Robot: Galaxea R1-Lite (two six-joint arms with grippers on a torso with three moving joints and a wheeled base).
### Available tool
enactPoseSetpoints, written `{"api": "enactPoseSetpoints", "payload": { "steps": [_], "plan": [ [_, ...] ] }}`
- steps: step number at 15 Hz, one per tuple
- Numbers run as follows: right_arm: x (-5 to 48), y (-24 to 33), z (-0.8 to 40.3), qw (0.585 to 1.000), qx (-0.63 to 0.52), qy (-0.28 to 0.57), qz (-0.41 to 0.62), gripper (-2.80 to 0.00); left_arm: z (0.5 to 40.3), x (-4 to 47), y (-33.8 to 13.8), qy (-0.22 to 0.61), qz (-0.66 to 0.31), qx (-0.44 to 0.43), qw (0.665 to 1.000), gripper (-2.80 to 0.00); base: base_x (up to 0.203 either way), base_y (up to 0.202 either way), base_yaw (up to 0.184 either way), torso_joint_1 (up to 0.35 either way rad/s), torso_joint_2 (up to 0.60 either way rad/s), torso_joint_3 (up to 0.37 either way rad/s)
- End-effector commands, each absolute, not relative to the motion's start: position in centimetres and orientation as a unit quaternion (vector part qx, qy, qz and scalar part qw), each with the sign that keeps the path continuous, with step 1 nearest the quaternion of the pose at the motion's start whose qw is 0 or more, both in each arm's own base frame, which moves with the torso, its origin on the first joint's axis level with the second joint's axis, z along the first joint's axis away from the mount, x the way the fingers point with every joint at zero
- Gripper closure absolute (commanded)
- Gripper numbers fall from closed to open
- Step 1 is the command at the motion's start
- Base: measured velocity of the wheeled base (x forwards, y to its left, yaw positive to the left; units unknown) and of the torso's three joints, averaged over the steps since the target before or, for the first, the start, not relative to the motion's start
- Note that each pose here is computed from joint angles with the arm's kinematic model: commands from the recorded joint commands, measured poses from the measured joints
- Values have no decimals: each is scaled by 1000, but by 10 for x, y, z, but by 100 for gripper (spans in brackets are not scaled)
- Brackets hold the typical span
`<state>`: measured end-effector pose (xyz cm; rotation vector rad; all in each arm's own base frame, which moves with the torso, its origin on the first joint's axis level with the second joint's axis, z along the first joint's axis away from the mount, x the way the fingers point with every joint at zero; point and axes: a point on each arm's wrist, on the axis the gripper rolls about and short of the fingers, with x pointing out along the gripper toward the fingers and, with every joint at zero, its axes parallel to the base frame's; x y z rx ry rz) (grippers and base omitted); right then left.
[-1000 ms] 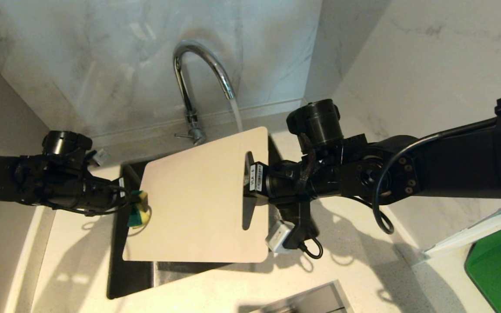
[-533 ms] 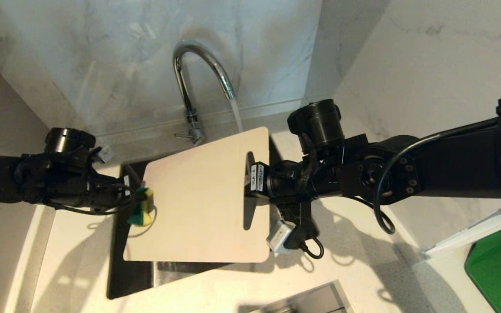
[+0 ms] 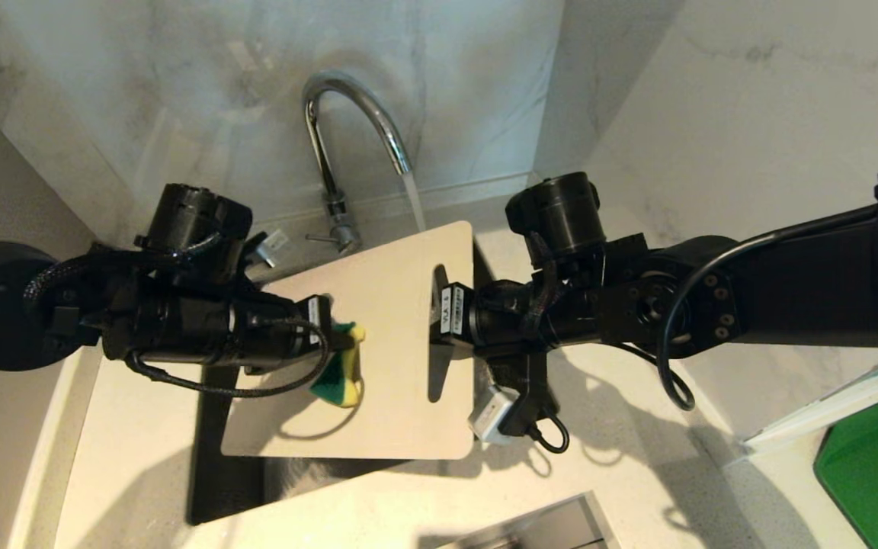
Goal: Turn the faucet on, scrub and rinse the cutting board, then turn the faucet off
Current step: Scrub the cutting board underwater
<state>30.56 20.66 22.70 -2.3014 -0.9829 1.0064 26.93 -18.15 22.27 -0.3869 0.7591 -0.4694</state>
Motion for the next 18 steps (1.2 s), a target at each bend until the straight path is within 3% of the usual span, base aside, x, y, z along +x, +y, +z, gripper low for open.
{"api": "enactPoseSetpoints", "payload": {
  "steps": [1, 9, 18],
  "plan": [
    [304, 200, 230, 218, -836, -354, 358, 0, 233, 261, -190, 365, -239, -195, 878, 0, 0, 0, 0, 0, 0, 0],
    [304, 197, 230, 222, -836, -350, 360, 0, 198, 262, -160, 400, -188, -194, 876, 0, 0, 0, 0, 0, 0, 0],
    [305, 197, 230, 223, -836, -349, 359, 0, 134, 291, -42, 403, -100, -209, 886, 0, 0, 0, 0, 0, 0, 0]
  ]
}}
